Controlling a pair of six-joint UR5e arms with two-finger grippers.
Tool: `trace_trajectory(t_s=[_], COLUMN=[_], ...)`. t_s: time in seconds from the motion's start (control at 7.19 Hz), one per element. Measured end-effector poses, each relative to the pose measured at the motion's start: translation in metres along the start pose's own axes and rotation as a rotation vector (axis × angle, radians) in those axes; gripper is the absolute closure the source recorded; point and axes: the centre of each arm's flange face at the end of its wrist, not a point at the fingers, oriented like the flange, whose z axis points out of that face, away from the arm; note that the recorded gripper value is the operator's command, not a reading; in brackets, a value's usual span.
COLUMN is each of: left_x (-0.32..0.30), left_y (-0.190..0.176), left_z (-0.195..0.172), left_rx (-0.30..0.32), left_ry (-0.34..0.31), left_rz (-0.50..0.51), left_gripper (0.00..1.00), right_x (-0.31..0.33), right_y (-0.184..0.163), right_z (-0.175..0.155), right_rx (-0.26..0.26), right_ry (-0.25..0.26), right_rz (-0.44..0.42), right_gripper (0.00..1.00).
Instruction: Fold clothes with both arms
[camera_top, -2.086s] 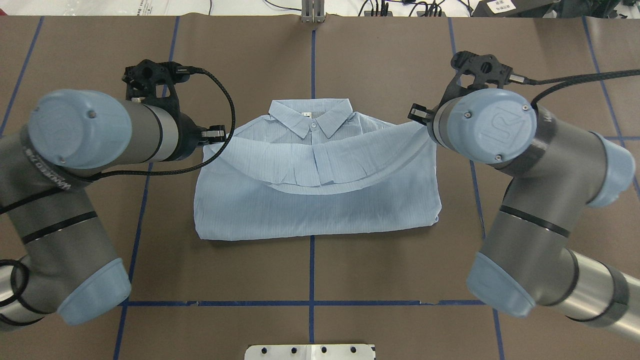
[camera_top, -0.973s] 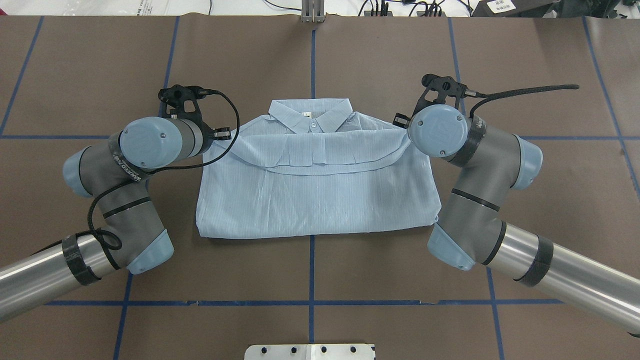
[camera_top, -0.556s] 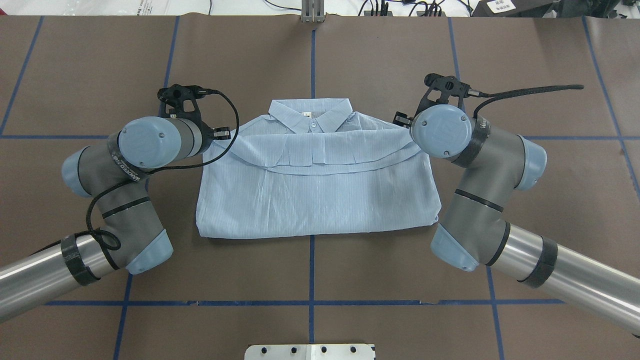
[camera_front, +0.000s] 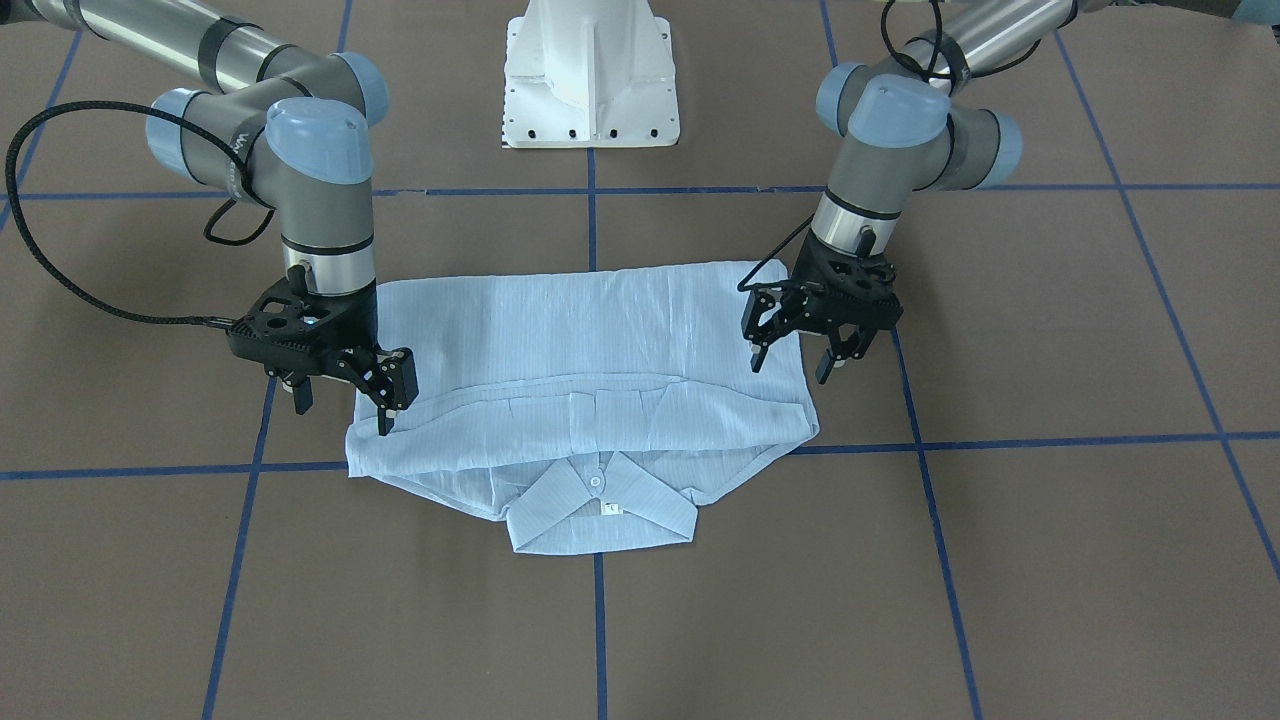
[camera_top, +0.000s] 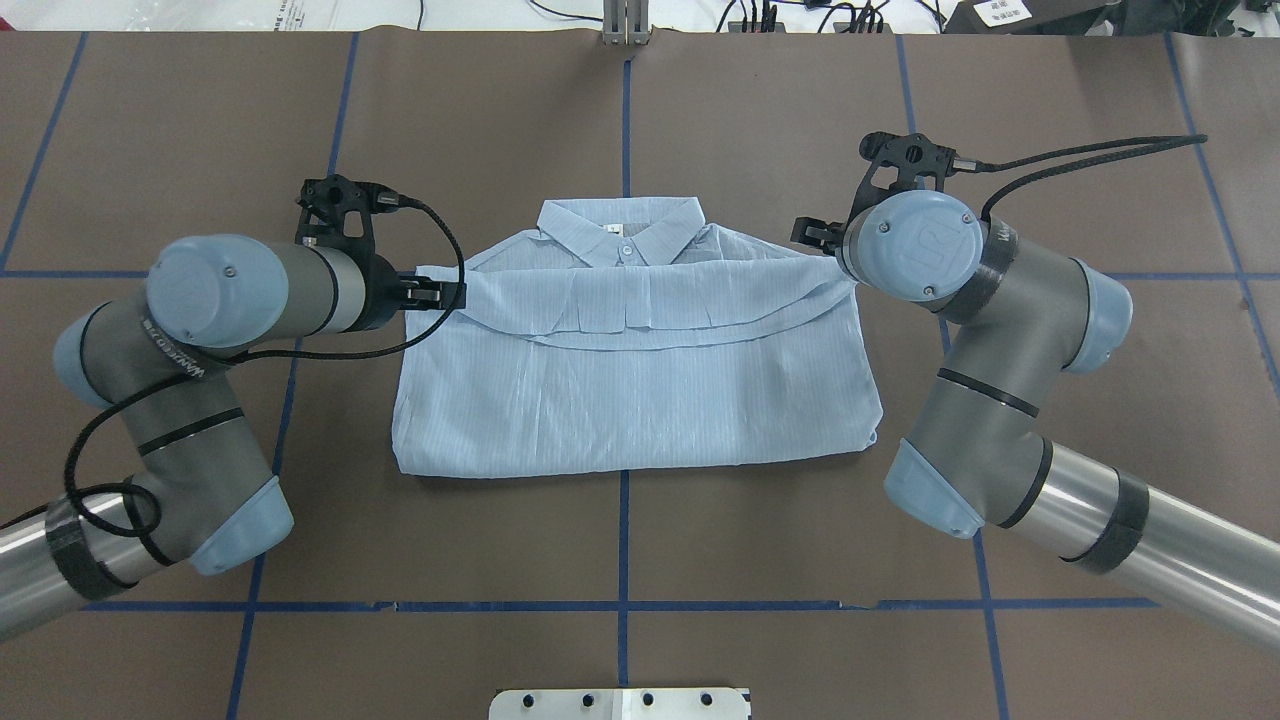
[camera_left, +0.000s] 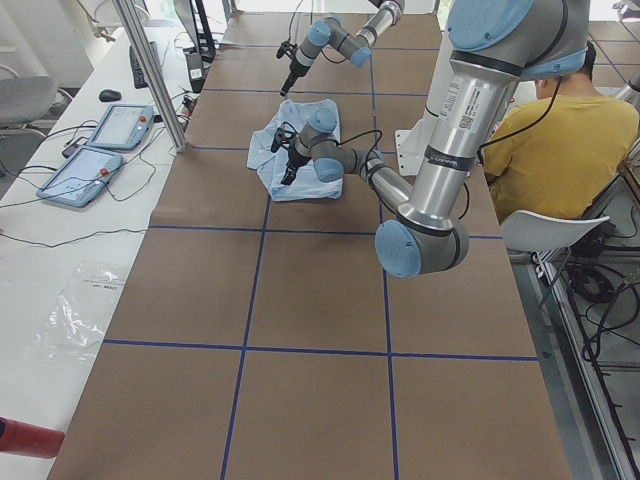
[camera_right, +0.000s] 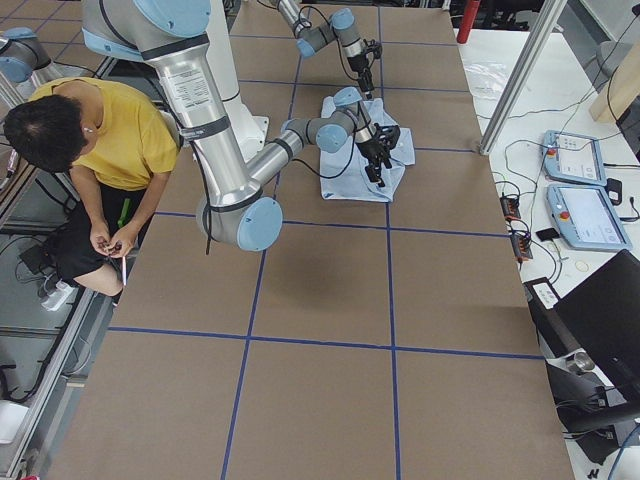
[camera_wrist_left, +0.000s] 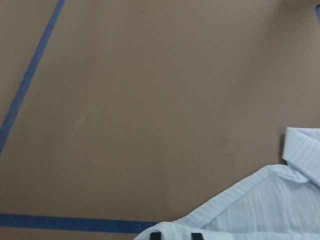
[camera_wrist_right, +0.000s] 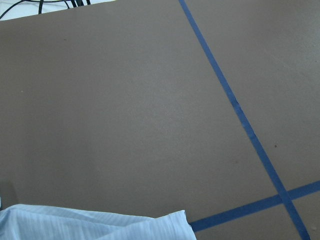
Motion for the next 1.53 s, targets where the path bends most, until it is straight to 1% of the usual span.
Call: trace_trajectory(t_s=[0.28, 0.42, 0.56, 0.7, 0.83, 0.97, 1.25, 1.53], left_x=[-0.02, -0.015, -0.008, -0.003, 0.001, 0.005, 0.007, -0.009], left_y=[0.063, 0.09, 0.109, 0.12, 0.13, 0.138, 0.148, 0.151], left_z=[-0.007, -0.004, -0.001, 0.001, 0.002, 0.003, -0.005, -0.024], left_rx=[-0.046, -0.061, -0.073, -0.084, -0.096, -0.108, -0.12, -0.122], left_ry=[0.067, 0.079, 0.084, 0.088, 0.091, 0.095, 0.105, 0.101], left_rz=[-0.036, -0.059, -0.071, -0.073, -0.069, -0.062, -0.056, -0.049], left_gripper=[0.01, 0.21, 0.56, 0.61, 0.75, 1.0, 1.0, 1.0], right_x=[0.001, 0.001, 0.001, 0.001, 0.001, 0.001, 0.002, 0.001], right_y=[0.0, 0.0, 0.0, 0.0, 0.0, 0.0, 0.0, 0.001], right_z=[-0.003, -0.004, -0.004, -0.004, -0.004, -0.004, -0.004, -0.004], right_rx=[-0.001, -0.001, -0.001, 0.0, 0.0, 0.0, 0.001, 0.001], right_ry=[-0.008, -0.009, -0.009, -0.009, -0.009, -0.009, -0.008, -0.008], right_rz=[-0.006, -0.007, -0.006, -0.006, -0.007, -0.007, -0.007, -0.007], right_gripper=[0.0, 0.0, 0.0, 0.0, 0.0, 0.0, 0.0, 0.0])
